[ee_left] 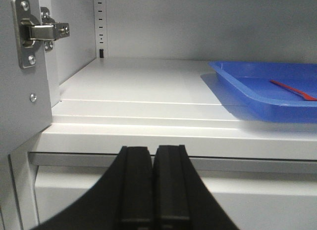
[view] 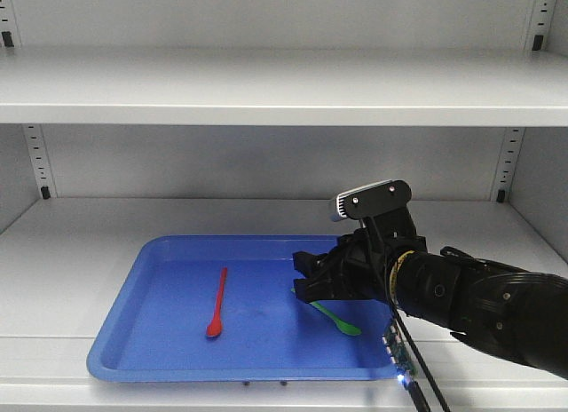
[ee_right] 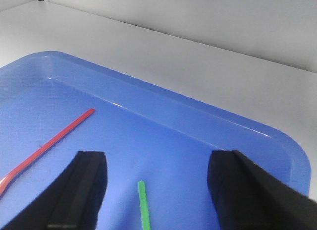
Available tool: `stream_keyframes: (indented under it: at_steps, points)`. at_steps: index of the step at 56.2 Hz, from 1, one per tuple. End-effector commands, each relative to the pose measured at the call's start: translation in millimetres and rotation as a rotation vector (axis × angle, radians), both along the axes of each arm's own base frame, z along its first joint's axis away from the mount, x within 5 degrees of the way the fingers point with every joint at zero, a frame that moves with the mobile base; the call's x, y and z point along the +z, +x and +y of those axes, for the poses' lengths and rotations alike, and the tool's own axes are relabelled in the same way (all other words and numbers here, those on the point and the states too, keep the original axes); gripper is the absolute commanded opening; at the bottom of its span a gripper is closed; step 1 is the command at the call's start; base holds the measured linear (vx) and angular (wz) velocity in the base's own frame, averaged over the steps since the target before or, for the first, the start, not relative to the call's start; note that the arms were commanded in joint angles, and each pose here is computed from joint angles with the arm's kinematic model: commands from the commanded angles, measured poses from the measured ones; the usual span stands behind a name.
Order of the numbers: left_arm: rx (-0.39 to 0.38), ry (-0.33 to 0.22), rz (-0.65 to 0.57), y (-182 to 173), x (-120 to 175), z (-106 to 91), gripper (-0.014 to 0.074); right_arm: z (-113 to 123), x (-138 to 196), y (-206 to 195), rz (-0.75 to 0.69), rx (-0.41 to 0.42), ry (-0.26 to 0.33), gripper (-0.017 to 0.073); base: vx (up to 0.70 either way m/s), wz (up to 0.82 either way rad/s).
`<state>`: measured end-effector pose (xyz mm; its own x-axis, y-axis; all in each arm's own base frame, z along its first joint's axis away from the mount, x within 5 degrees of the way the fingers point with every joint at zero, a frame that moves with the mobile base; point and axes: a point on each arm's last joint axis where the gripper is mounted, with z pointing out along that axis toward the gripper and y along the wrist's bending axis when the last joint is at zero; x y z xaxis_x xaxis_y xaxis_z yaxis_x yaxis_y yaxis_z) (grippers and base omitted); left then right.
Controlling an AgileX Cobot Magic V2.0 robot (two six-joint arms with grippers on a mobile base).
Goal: Sort red and green spoons into left cabinet
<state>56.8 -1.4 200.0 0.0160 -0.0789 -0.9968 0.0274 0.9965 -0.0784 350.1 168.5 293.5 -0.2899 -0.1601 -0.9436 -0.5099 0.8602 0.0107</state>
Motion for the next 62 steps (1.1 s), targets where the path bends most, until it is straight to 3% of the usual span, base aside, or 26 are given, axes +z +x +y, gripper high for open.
stream_keyframes:
  at_steps: [1, 30, 39, 48, 53, 58, 62]
  points:
    - [-0.007, -0.013, -0.1, -2.3, 9.0, -0.4, -0.0008, -0.2, 25.9, -4.0, -0.072, 0.023, 0.042, 0.0501, 0.0, 0.0]
    - [-0.007, -0.012, -0.1, -2.2, 8.9, -0.4, -0.0008, -1.2, 25.3, -3.5, -0.068, 0.012, 0.034, 0.0501, 0.0, 0.0]
    - [-0.007, -0.012, -0.1, -2.2, 8.9, -0.4, -0.0008, -7.5, 24.4, -2.5, -0.039, -0.061, 0.023, 0.0485, 0.0, 0.0]
    - [-0.007, -0.012, -0.1, -2.2, 8.9, -0.4, -0.0008, -22.4, 31.9, -7.8, 0.05, -0.229, 0.09, 0.0403, 0.0, 0.0]
    - [-0.007, -0.012, -0.1, -2.2, 8.9, -0.4, -0.0008, -29.1, 38.7, -13.5, 0.044, -0.257, 0.036, 0.0336, 0.0, 0.0]
    - [-0.007, -0.012, -0.1, -2.2, 8.9, -0.4, -0.0008, -37.0, 47.4, -21.6, 0.019, -0.259, -0.073, 0.024, 0.0, 0.0]
    - [-0.007, -0.012, -0.1, -2.2, 8.9, -0.4, -0.0008, -41.6, 53.4, -28.8, 0.028, -0.263, -0.11, 0.0169, 0.0, 0.0]
